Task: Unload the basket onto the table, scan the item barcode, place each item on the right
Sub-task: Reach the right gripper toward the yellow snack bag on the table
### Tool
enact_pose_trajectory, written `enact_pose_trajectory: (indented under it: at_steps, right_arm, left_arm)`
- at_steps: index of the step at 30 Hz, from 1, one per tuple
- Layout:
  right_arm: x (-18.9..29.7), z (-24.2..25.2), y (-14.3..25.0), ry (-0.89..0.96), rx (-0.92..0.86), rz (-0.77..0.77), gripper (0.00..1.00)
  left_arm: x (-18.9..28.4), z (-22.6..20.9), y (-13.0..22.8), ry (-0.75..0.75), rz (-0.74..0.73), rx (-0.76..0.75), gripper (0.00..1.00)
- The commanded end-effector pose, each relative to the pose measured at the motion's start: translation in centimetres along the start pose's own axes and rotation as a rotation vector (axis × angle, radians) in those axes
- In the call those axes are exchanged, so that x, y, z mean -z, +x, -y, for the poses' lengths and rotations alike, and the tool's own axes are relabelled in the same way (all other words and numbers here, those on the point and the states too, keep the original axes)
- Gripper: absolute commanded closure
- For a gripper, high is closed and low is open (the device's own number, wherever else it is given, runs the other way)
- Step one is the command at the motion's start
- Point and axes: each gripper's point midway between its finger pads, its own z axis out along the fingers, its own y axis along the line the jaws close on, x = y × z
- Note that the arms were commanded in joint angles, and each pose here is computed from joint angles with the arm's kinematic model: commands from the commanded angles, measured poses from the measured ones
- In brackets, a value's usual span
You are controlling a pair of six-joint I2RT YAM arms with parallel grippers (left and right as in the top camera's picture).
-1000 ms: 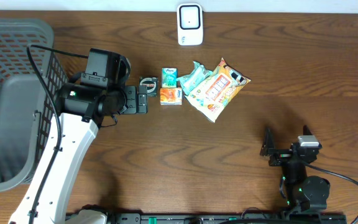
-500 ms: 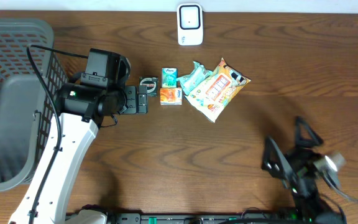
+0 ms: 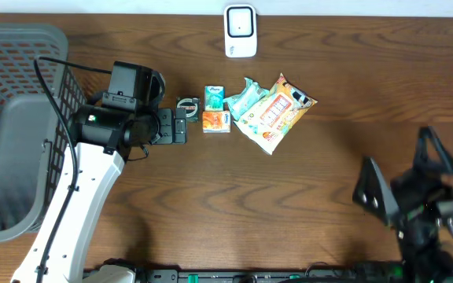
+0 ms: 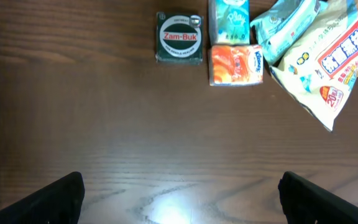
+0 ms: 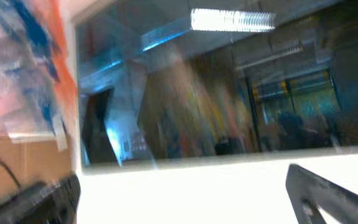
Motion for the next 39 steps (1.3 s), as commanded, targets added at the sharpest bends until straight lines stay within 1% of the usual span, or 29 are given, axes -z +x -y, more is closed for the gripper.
enact_pose_trajectory:
  at_steps: [1, 5, 8, 12, 15, 16, 20, 23, 33, 39]
  right_arm:
    - [-3.5, -0.2, 2.5, -0.1, 0.126, -0.204, 0.01]
    - [-6.7, 1.6, 7.1, -0.13, 0.063, -0.479, 0.01]
    - [-8.1, 2.7, 10.7, -0.148, -0.027, -0.662, 0.01]
    - [-8.2, 4.5, 15.9, -0.119, -0.175, -0.878, 0.01]
    - [-7.6, 5.5, 19.4, -0.098, -0.246, -0.971, 0.01]
    - [-7.1, 5.9, 21.1, -0.086, -0.284, -1.018, 0.01]
    - [-5.7, 6.3, 25.0, -0.006, -0.495, -1.136, 0.01]
    - [-4.4, 6.8, 27.6, 0.057, -0.597, -1.214, 0.01]
    - [-0.4, 9.7, 35.5, 0.223, -0.682, -1.401, 0.01]
    - [1.0, 10.1, 38.0, 0.322, -0.799, -1.448, 0.01]
  left_arm:
    - [0.5, 0.0, -0.4, -0.002, 0.018, -0.006, 0.02]
    - [0.5, 0.0, -0.4, -0.002, 0.018, -0.006, 0.02]
    - [0.5, 0.0, -0.4, -0.002, 0.018, -0.006, 0.02]
    - [0.5, 0.0, -0.4, -0.002, 0.018, -0.006, 0.02]
    - [0.5, 0.0, -0.4, -0.002, 0.018, -0.006, 0.02]
    - [0.5, 0.0, -0.4, -0.002, 0.018, -0.006, 0.02]
    - [0.5, 0.0, -0.4, -0.002, 0.018, -0.006, 0.02]
    - [0.5, 0.0, -0.4, -0.002, 0.018, -0.006, 0.02]
    - [0.5, 0.0, -0.4, -0.002, 0.019, -0.006, 0.02]
    - [0.5, 0.0, -0.4, -0.002, 0.018, -0.006, 0.03]
